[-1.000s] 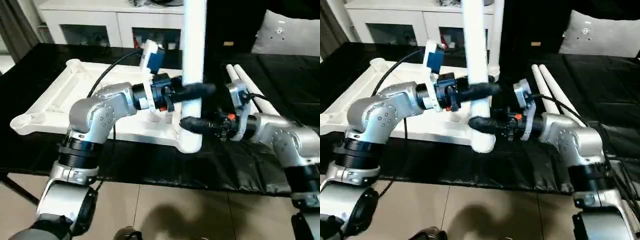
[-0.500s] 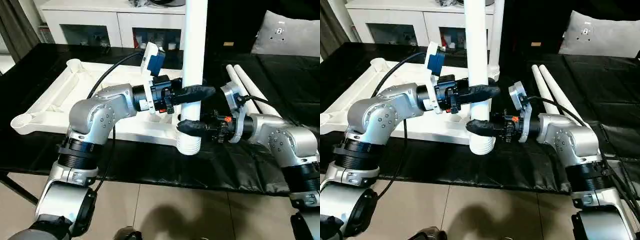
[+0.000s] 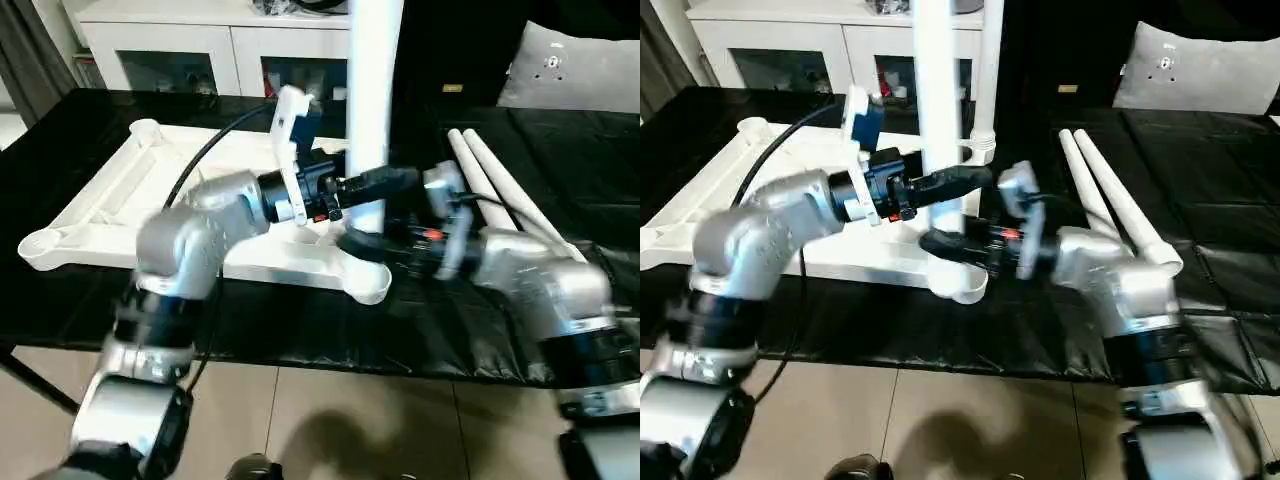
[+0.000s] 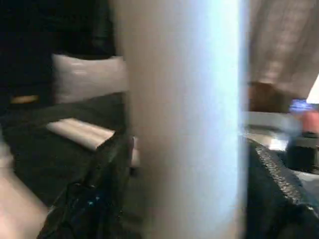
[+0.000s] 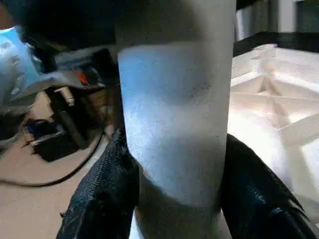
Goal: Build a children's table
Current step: Pick table leg
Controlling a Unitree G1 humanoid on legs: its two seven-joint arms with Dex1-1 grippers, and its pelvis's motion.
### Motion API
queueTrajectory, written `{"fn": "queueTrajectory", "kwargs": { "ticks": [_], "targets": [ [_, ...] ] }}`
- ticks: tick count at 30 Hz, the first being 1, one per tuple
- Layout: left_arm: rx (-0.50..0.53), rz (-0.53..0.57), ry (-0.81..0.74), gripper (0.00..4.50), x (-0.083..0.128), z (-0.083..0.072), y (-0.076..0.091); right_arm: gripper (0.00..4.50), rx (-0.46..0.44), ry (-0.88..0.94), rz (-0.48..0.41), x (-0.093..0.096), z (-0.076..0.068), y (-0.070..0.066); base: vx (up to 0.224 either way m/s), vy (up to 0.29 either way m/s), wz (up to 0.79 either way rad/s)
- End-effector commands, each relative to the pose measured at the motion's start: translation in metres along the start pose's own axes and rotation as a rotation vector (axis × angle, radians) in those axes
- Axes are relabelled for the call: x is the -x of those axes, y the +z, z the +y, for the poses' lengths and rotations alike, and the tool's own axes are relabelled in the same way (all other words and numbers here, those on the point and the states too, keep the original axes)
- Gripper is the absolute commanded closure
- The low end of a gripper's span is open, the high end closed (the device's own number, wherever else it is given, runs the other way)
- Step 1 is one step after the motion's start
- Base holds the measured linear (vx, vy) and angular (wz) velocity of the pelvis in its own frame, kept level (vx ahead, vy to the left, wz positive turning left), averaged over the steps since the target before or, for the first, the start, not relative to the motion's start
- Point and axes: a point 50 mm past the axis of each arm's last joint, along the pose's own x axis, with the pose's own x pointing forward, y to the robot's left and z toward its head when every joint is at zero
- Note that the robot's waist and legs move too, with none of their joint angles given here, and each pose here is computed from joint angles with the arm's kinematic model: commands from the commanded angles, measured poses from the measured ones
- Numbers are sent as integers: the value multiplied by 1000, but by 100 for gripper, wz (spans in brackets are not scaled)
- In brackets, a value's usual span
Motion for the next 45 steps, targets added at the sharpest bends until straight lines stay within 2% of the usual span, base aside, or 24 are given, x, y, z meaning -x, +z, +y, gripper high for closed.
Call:
{"fn": "queueTrajectory", "kwargs": {
  "ticks": [1,6,7,10,11,13,18,19,30,31,34,38,41,45],
  "targets": [
    [-16,-45,73,148,-2,2,7,257,21,-45,-25,3,-2,3,0,0,0],
    [14,-92,149,160,-4,2,8,257,21,-64,-34,0,-3,2,0,0,0],
    [19,-96,155,187,-4,2,7,257,22,-66,-33,0,-3,1,0,0,0],
    [26,-104,173,202,-6,1,5,257,26,-75,-28,-1,-3,-1,0,0,0],
    [26,-105,171,230,-7,0,4,257,27,-77,-28,-1,-3,-1,0,0,0],
    [27,-106,170,238,-8,-1,4,257,28,-81,-28,-1,-3,-1,0,0,0],
    [37,-103,177,246,-8,-2,3,257,33,-89,-23,0,-3,-2,0,0,0],
    [45,-101,181,259,-9,-2,2,257,34,-91,-21,0,-3,-2,0,0,0],
    [73,-109,220,262,-10,3,1,257,33,-150,-6,2,-10,-3,0,0,0],
    [75,-109,216,262,-10,4,1,187,27,-167,-18,2,-11,-2,0,0,0],
    [80,-106,209,262,-9,5,0,181,25,-183,-36,5,-14,0,0,0,0],
    [89,-99,173,262,-9,6,0,137,26,-154,-35,10,-12,2,0,0,0],
    [106,-80,38,262,-7,6,4,109,4,-55,-23,22,-6,9,0,0,0],
    [138,-81,-40,262,-4,5,9,79,-5,-30,-14,29,-7,13,0,0,0]
  ]
}}
